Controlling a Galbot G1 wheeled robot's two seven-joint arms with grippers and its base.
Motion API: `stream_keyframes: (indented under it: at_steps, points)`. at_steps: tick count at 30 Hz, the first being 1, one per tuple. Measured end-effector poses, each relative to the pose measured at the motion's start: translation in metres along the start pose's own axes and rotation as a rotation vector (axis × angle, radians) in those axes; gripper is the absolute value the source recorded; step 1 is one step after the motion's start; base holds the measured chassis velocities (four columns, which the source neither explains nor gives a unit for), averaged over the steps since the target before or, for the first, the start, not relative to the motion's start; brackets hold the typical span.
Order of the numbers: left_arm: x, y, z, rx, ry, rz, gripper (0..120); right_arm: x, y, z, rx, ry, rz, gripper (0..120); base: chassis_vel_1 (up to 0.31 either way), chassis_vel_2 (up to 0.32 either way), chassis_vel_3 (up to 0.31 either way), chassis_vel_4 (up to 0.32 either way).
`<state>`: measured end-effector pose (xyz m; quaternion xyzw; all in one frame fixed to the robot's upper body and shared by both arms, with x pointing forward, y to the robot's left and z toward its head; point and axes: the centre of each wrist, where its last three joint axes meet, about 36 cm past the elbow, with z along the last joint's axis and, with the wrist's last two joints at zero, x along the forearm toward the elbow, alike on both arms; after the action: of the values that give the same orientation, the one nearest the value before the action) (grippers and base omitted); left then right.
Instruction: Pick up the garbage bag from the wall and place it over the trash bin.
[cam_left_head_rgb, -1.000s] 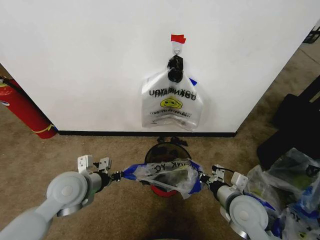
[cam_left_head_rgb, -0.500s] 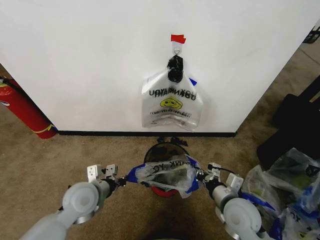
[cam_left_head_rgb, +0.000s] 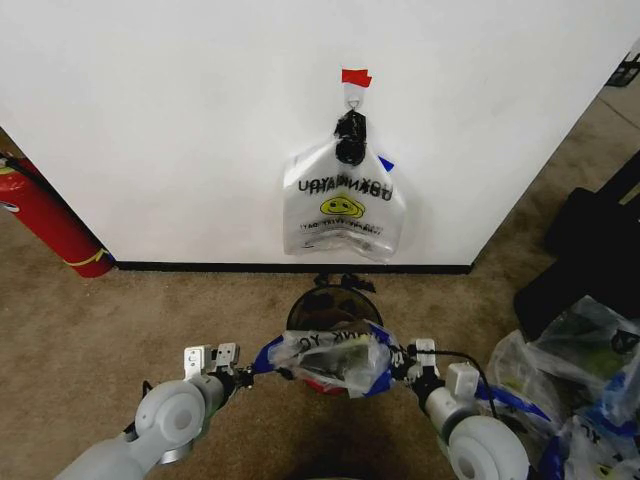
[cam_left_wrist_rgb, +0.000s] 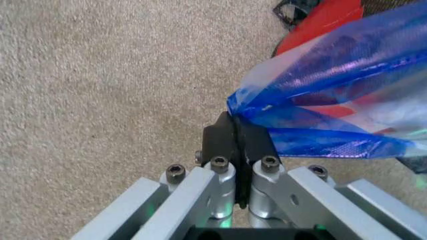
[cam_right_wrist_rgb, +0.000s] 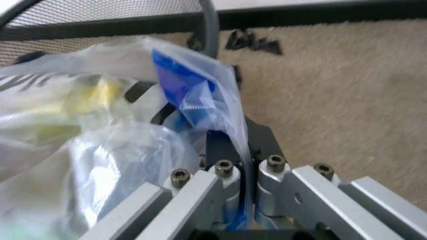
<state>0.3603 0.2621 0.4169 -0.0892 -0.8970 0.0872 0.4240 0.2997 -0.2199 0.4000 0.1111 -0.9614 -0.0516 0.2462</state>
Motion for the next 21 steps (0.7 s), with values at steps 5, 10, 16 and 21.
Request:
stream_keyframes:
  at_steps: [5,10,16,21]
  points:
    - [-0.015,-0.004,0.004,-0.008,-0.031,-0.004,0,-0.016,-0.007,0.008,0.026,-0.033,0.038,0,0.0,0.0,0.0,0.0]
    - [-0.022,-0.01,-0.004,0.004,-0.087,-0.002,0,-0.023,-0.006,0.01,0.019,-0.061,0.05,0,0.0,0.0,0.0,0.0]
    - [-0.005,-0.016,-0.004,0.004,-0.107,0.016,4,-0.025,-0.005,0.012,0.003,-0.116,0.05,0,0.0,0.0,0.0,0.0]
    - [0.03,-0.021,-0.014,0.001,-0.163,0.017,25,-0.017,-0.008,0.01,-0.008,-0.174,0.056,2,0.0,0.0,0.0,0.0]
